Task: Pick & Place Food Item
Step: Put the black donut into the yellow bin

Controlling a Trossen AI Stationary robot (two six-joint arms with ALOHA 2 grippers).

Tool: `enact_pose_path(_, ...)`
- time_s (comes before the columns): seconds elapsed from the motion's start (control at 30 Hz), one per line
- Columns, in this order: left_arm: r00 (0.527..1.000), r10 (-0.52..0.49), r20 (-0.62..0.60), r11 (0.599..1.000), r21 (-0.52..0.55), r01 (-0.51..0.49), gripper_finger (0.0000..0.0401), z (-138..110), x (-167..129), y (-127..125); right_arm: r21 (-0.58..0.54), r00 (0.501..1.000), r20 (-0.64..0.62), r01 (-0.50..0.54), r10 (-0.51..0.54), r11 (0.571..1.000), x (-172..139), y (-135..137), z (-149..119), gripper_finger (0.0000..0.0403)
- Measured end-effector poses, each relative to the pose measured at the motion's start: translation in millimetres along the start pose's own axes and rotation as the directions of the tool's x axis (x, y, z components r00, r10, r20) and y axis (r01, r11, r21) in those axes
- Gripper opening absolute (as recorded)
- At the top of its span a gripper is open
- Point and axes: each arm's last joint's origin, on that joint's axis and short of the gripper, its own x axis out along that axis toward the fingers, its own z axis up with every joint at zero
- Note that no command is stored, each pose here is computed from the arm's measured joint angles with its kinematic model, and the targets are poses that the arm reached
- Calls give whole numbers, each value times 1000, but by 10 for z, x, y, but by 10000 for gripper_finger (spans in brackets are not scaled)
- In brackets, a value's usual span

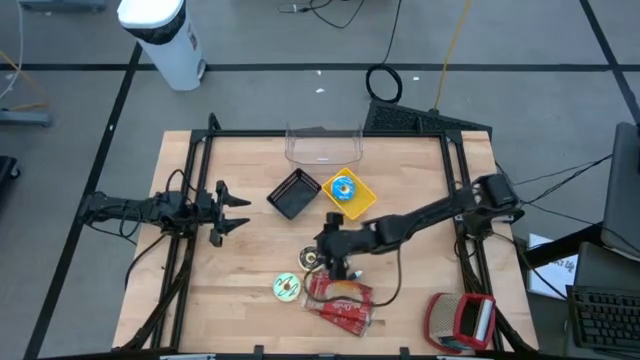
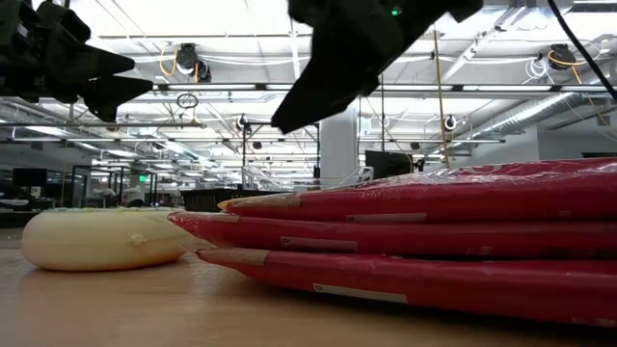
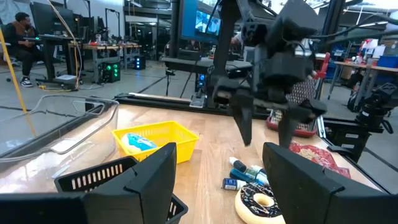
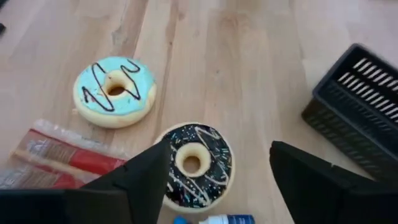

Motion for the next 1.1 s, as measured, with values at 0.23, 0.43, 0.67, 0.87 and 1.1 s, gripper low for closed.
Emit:
enact_pose_path(0.23,1000,0,1,1000,0,0,241,1,0,0,32,998,-42,48,-46,998,325,22,-152,270)
enact_pose_path(0.43,1000,-1,1,1000,0,1,241,2,0,0,87,990,-116,91,-81,992,551,-84,-330,258)
enact_pose_path(0.67,1000,0,2,1000,0,0,241,2,0,0,182,990,-140,27,-1,983,624,-206,-370,254)
enact_pose_path(0.87,1000,0,2,1000,0,0,241,2,0,0,183,990,-138,27,-2,983,611,-210,-359,214)
enact_pose_path(1.1,1000,0,1,1000,0,0,241,1,0,0,187,989,-143,-20,47,982,610,-192,-363,123)
